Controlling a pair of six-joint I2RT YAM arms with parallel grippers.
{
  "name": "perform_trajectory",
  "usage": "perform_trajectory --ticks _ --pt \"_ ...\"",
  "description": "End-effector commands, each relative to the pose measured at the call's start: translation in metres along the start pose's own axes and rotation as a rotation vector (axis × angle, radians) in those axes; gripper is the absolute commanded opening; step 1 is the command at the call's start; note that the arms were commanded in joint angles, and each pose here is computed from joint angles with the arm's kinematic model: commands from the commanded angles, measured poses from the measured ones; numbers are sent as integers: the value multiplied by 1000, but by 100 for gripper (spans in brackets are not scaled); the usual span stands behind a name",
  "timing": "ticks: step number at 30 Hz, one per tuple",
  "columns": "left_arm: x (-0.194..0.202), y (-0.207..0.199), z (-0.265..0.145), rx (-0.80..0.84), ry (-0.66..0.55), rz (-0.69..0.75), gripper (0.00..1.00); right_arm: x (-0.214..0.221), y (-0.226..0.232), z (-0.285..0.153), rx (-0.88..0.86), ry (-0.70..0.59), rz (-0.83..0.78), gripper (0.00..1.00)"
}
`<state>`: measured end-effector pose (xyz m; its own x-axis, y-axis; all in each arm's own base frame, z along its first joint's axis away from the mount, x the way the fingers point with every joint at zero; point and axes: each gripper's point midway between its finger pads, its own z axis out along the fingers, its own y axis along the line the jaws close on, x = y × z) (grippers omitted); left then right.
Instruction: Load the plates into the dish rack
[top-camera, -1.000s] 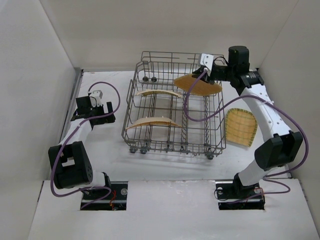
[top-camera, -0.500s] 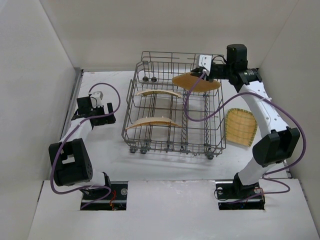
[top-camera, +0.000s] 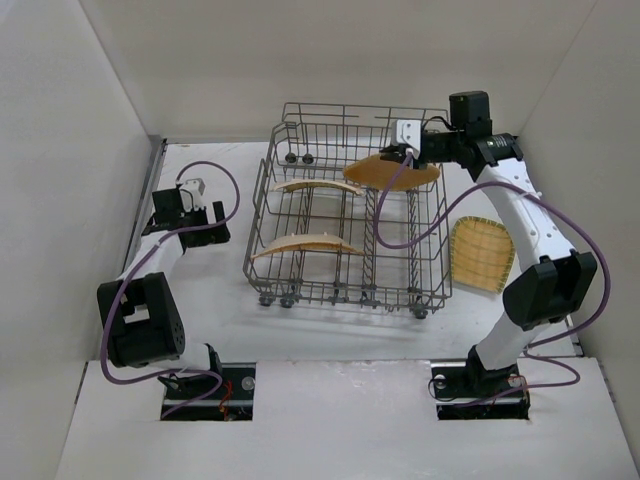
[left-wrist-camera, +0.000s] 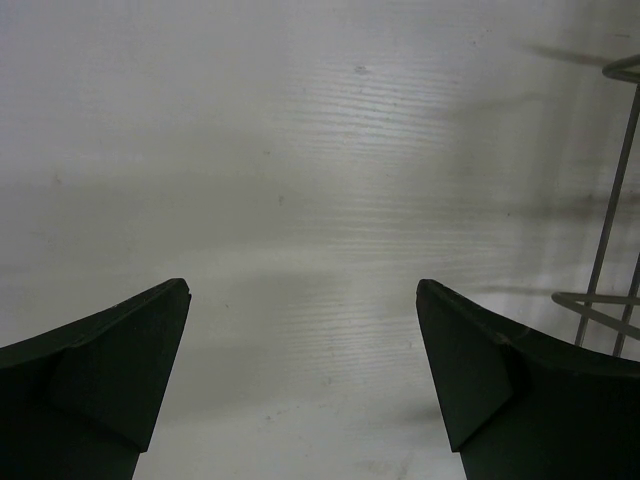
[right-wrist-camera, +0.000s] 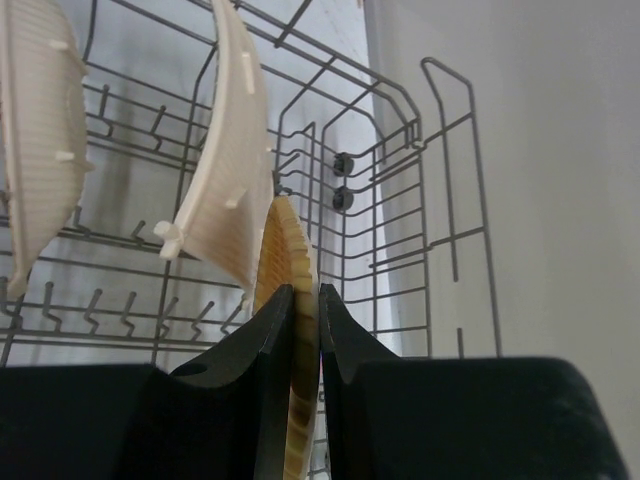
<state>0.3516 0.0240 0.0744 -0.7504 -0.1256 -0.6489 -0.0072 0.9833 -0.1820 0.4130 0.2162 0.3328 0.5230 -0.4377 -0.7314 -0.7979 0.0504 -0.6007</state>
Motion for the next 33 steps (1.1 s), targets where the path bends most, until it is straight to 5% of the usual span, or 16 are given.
perform_trajectory --ticks 1,20,28,33 --pt "-24 2 -5 -9 -49 -6 100 -22 -5 -4 -7 -65 -126 0" --pt "-39 5 -2 -10 -51 -1 100 33 20 12 -68 16 -14 1" --pt "-46 5 6 -5 -49 4 100 29 32 5 -29 24 44 30" --pt "-46 2 10 7 -44 12 100 18 29 -3 33 28 71 71"
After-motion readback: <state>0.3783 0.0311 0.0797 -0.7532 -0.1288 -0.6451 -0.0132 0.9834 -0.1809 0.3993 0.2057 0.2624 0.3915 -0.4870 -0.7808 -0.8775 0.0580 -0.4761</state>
